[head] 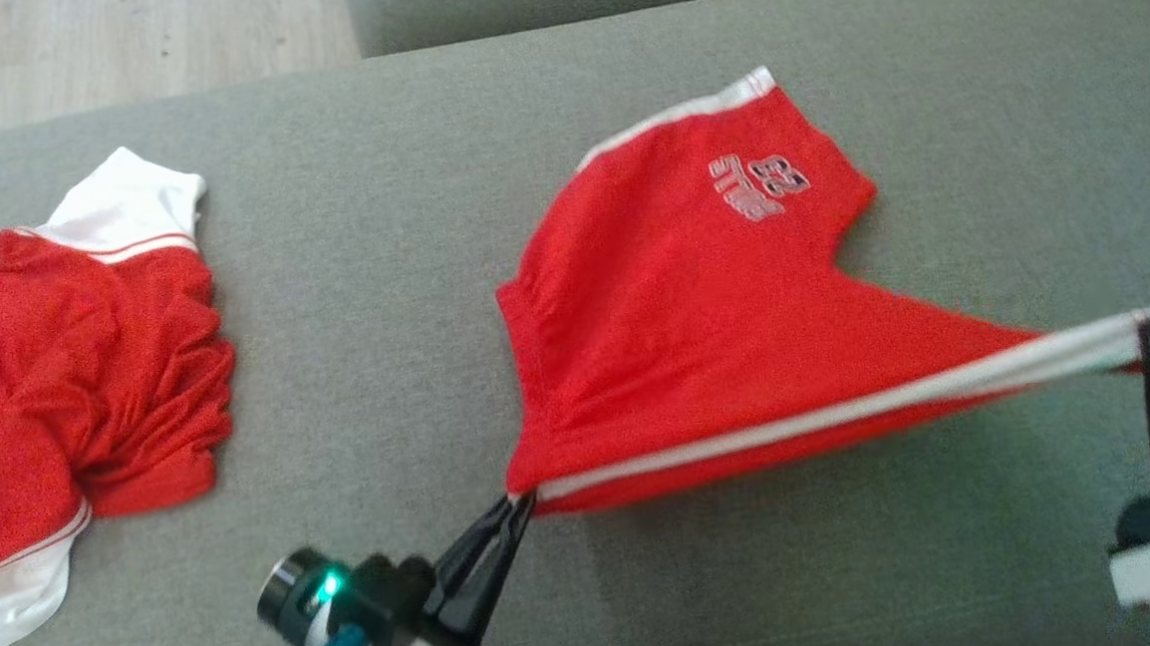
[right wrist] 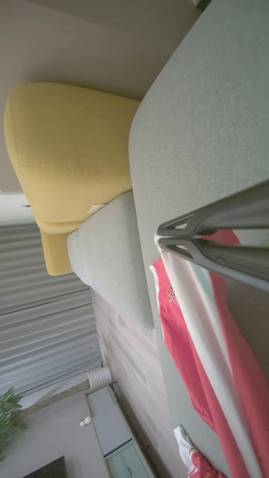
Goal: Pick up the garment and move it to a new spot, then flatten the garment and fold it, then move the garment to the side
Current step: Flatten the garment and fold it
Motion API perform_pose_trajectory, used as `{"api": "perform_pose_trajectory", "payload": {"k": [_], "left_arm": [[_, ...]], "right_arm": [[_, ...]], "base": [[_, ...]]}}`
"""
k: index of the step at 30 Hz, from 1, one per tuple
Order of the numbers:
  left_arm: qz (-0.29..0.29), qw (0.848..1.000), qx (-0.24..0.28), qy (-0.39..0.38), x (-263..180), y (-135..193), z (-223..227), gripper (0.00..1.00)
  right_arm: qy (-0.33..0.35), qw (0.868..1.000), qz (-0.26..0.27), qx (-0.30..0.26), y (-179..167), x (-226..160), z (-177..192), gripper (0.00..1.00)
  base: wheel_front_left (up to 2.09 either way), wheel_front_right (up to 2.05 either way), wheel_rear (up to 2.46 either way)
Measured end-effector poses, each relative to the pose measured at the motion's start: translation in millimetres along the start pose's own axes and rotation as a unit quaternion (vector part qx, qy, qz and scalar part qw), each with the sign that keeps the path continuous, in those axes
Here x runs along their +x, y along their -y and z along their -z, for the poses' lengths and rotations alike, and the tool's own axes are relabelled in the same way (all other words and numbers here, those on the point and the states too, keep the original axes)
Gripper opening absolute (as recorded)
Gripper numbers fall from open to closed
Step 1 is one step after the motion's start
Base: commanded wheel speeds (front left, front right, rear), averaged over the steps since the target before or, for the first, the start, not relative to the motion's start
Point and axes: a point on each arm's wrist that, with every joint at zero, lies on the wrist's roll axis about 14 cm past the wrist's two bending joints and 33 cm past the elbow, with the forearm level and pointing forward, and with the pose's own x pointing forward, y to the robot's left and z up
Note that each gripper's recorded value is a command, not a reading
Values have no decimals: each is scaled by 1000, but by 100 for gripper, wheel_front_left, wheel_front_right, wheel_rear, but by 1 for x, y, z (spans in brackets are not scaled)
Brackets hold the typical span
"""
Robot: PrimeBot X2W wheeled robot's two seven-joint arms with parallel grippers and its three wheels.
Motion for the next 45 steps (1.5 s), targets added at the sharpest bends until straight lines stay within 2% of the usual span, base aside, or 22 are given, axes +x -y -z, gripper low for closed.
{"api": "perform_pose_trajectory", "payload": {"k": [4,8,14,20,29,42,43,44,45], "left_arm": [[-13,1000,-10,-12,-17,-1,7,0],[-15,999,-38,5,-13,-1,-1,0],[-43,996,-77,31,22,-29,-18,0],[-60,990,-125,30,60,-59,-25,0],[-92,987,-130,-15,85,-105,-10,0],[-96,987,-115,-53,111,-129,3,0],[-96,987,-115,-59,113,-131,5,0],[-96,987,-115,-63,114,-131,8,0],[-97,986,-116,-68,115,-133,10,15]], "right_arm": [[-30,1000,-2,0,-5,-16,6,0],[-39,999,-1,-2,-7,-5,4,0],[-63,997,-34,-12,-23,53,9,0],[-116,986,-86,-85,-37,121,23,0],[-184,965,-127,-140,-54,186,52,0],[-231,943,-148,-189,-67,236,82,0],[-232,942,-149,-190,-68,239,84,15],[-234,942,-149,-189,-68,241,87,43],[-233,943,-147,-185,-68,243,88,81]], "base": [[0,0,0],[0,0,0],[0,0,0],[0,0,0],[0,0,0],[0,0,0],[0,0,0],[0,0,0],[0,0,0]]}}
